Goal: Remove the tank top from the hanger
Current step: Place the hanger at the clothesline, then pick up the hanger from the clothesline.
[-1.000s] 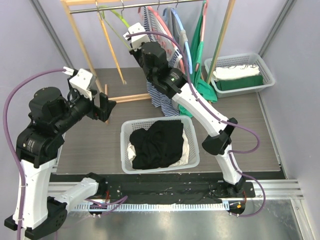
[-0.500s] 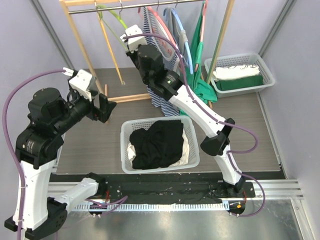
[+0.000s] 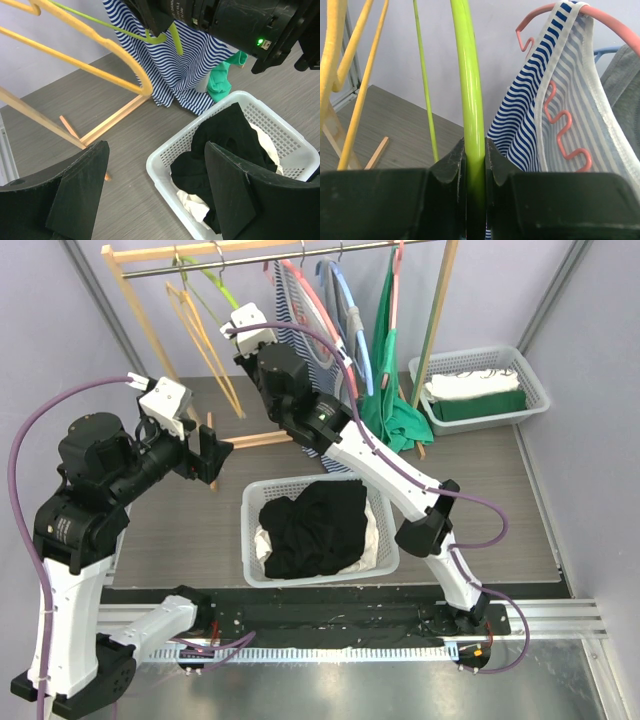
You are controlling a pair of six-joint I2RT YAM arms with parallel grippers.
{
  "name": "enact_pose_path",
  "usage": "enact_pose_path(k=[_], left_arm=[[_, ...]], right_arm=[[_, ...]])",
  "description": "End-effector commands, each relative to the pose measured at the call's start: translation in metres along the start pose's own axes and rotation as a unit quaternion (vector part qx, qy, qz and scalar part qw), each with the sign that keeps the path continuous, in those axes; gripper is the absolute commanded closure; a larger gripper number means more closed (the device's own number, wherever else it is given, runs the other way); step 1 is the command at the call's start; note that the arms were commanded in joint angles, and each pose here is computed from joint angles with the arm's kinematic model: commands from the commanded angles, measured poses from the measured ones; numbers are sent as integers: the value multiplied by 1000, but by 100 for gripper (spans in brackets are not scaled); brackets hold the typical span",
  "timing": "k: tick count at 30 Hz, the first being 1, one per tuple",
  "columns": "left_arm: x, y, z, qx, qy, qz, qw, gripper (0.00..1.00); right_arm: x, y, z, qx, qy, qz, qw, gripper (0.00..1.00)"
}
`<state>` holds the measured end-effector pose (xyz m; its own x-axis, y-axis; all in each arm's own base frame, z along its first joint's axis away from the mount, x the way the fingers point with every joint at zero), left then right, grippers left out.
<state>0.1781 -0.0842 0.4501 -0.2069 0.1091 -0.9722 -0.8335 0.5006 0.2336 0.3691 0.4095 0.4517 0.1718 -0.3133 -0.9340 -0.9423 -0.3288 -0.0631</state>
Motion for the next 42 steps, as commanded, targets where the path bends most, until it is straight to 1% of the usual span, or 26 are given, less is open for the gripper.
enact_pose_path(k=[1,2,4,5,7,8,9,11,12,14,15,17,18,21,24,25,26,27,28,29,35,42], left_arm=[[-4,0,-1,8,3,-9,1000,18],[-3,0,-1,6,3,-9,1000,18],[-3,-1,-1,7,4,-8,1000,18],[-2,-1,-1,7,4,-7,1000,18],[-2,-1,0,5,5,-7,1000,17],[-1,-1,-1,5,6,-6,1000,17],[-1,-1,0,5,6,-5,1000,17],[0,-2,0,5,6,-3,1000,18],[1,-1,0,5,5,-3,1000,17],[1,-2,0,5,5,-2,1000,17],[1,-2,0,5,5,-2,1000,17],[2,-1,0,5,5,-1,1000,17],[3,-1,0,5,5,0,1000,17],[6,-2,-1,8,5,3,1000,17],[6,-3,-1,11,6,5,1000,17],[6,-2,-1,11,7,5,1000,17],[5,-3,-1,11,6,4,1000,17],[5,-2,-1,12,6,4,1000,17],[4,-1,-2,14,6,2,1000,17],[4,-1,-2,14,7,3,1000,17],[5,-4,-4,27,13,7,1000,18],[7,-4,-4,29,16,9,999,18]], right_arm=[[-13,2,-3,5,-14,-21,1000,86],[-14,3,-6,6,-17,-22,1000,74],[-12,3,-8,3,-21,-15,1000,62],[-15,6,-14,4,-27,-17,999,52],[-14,10,-13,-9,-30,-12,999,42],[-15,12,-15,-11,-33,-11,999,29],[-23,18,-22,-14,-39,-18,999,24],[-25,25,-22,-37,-47,-17,998,15],[-34,33,-30,-42,-55,-24,997,14],[-37,41,-34,-56,-60,-21,996,13],[-48,52,-46,-57,-68,-31,996,12],[-50,62,-55,-61,-69,-29,995,12],[-61,75,-71,-60,-80,-40,994,12],[-65,89,-86,-70,-99,-46,992,12],[-68,99,-111,-69,-132,-54,987,17],[-57,93,-126,-54,-136,-44,988,19],[-59,97,-139,-49,-149,-48,986,23],[-55,95,-144,-48,-166,-44,984,24],[-44,89,-155,-36,-169,-33,984,24],[-42,91,-162,-32,-173,-32,984,24],[-25,82,-158,-44,-167,-5,985,24],[-29,84,-157,-53,-186,-7,981,25]])
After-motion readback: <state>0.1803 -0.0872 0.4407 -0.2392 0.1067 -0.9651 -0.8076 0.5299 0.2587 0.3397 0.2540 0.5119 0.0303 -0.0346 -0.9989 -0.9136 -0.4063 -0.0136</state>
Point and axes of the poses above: each gripper's point midway between its finger pads, its own y axis back along the fingers, its own z axis along the line the jaws close on, x = y × z, the point moved 5 cm from there along y, back along the fingers, and after that the axes turned 4 degrees about y, right-handed, at the moved point
